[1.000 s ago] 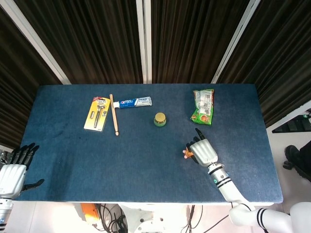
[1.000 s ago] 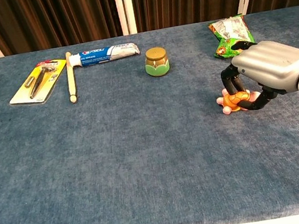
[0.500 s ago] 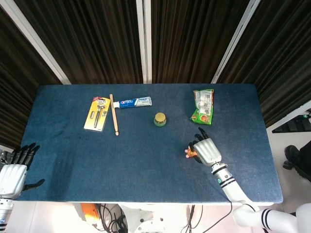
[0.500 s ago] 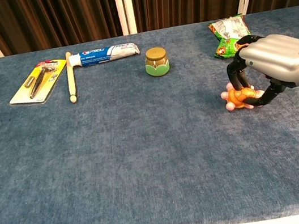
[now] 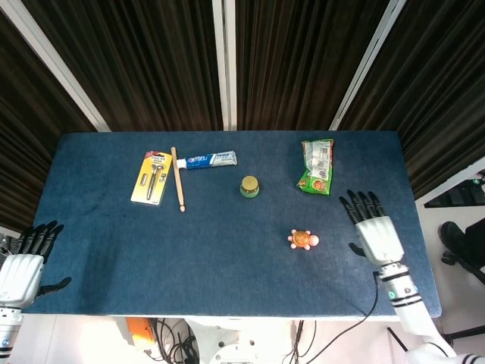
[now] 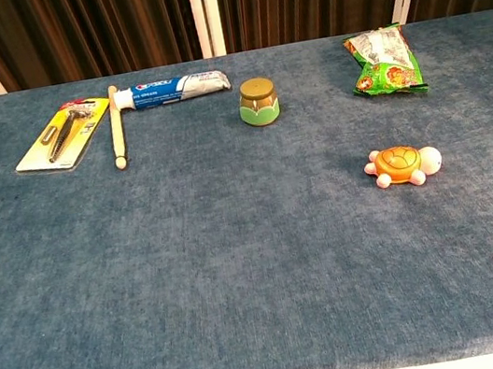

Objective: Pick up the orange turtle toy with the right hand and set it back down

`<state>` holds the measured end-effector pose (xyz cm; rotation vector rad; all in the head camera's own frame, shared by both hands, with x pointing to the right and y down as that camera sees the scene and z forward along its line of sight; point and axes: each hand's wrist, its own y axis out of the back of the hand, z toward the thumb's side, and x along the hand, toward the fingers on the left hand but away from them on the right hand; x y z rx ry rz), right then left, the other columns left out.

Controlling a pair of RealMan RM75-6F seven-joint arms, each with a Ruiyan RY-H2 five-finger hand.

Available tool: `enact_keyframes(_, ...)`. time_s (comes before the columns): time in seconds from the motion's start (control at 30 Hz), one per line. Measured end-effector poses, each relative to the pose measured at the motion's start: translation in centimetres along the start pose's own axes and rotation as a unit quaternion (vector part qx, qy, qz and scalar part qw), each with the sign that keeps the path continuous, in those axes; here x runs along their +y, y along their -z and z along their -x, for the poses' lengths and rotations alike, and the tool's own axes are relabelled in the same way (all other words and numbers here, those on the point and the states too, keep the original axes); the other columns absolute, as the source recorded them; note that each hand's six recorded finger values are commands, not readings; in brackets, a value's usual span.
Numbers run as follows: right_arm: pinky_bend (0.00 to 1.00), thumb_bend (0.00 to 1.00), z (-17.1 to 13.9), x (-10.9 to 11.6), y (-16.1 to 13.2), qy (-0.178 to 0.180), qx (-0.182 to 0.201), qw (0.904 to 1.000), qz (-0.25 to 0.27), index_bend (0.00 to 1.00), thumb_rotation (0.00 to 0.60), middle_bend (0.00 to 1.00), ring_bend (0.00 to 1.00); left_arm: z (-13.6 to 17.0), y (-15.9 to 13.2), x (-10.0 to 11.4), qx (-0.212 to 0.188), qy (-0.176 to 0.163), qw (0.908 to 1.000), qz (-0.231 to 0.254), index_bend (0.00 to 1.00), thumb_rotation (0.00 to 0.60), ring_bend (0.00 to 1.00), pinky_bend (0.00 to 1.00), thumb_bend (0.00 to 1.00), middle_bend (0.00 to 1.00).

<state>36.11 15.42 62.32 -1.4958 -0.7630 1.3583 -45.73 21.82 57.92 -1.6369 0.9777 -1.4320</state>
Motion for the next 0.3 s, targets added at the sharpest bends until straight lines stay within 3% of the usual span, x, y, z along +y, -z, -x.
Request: enact_keyframes(0.3, 0.00, 0.00, -6.2, -0.7, 6.9, -0.020, -0.109, 0.9937, 0.018, 0.00, 0.600, 0.00, 0.00, 0.0, -0.1, 0.3, -0.002, -0.008, 0.9999, -0.005, 0.05, 0.600, 0.00, 0.00, 0.00, 0.02)
